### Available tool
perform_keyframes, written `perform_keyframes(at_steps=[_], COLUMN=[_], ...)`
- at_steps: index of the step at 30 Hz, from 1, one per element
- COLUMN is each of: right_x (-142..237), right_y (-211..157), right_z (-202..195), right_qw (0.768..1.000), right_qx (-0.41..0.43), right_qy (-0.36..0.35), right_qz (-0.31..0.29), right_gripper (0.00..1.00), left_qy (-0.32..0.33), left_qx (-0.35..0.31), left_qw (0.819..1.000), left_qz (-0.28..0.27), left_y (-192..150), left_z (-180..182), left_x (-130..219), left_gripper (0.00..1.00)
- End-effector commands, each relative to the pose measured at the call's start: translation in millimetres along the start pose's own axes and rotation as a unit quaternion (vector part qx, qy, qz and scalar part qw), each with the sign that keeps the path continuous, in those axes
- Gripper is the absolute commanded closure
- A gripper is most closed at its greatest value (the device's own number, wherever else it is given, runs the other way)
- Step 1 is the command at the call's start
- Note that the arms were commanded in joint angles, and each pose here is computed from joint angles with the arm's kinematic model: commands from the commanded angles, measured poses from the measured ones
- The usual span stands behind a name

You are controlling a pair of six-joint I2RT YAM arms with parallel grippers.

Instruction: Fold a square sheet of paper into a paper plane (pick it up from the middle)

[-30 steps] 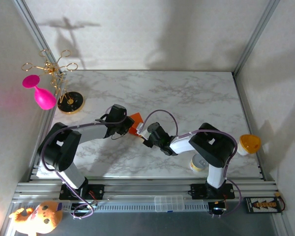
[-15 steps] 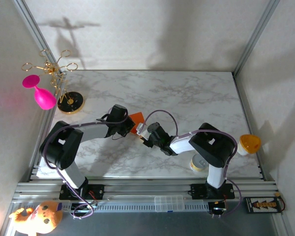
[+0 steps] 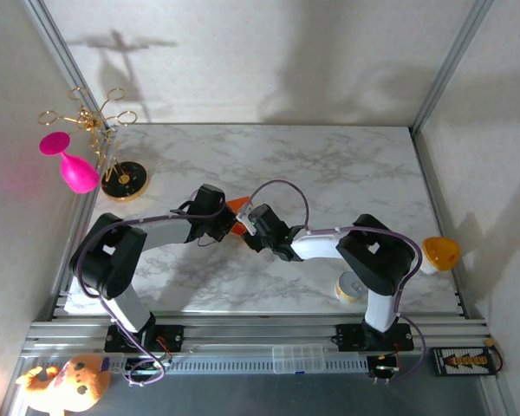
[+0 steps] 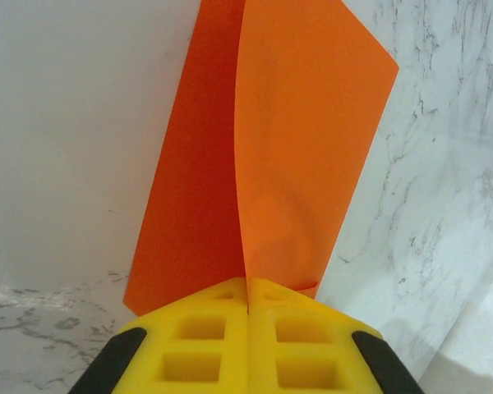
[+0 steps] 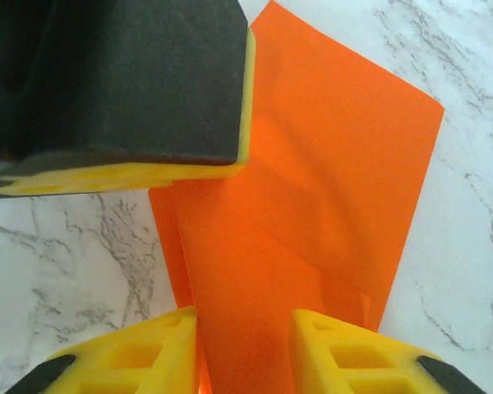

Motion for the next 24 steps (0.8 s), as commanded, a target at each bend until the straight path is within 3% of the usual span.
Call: perform_keyframes(at_steps=[1, 8, 24], right_x=[2.7, 1.8, -1.7], right_y=[-5.6, -7.1, -14.2], right_z=[6.3, 3.2, 3.3], right_qw=[0.999, 0.996, 0.994], right_qx=[-0.010, -0.009, -0.023], right_qy=[-0.017, -0.068, -0.071], right_qz=[0.036, 0.053, 0.076], right_gripper=[0.67, 0.69, 0.80], left_qy=[-0.006, -0.004, -0.004], left_qx=[0.004, 0.003, 0.002], left_qw=[1.000, 1.000, 1.000], left_qz=[-0.011, -0.011, -0.012], left_y=[2.3, 2.2, 2.3], left_z=[-8.2, -8.1, -8.4], left_x=[1.6, 2.6, 4.1], left_gripper=[0.98, 0.98, 0.98])
Point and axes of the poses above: each hand's point on the last joint's axis, 136 mm out from that joint toward the fingers, its own x axis back along the fingers, its own z axis along the line the jaws close on, y = z × x, the point moved 7 cm from there along x, back along the fingers, and after that the axes turned 7 degrees about -x, right-handed, at the moved point
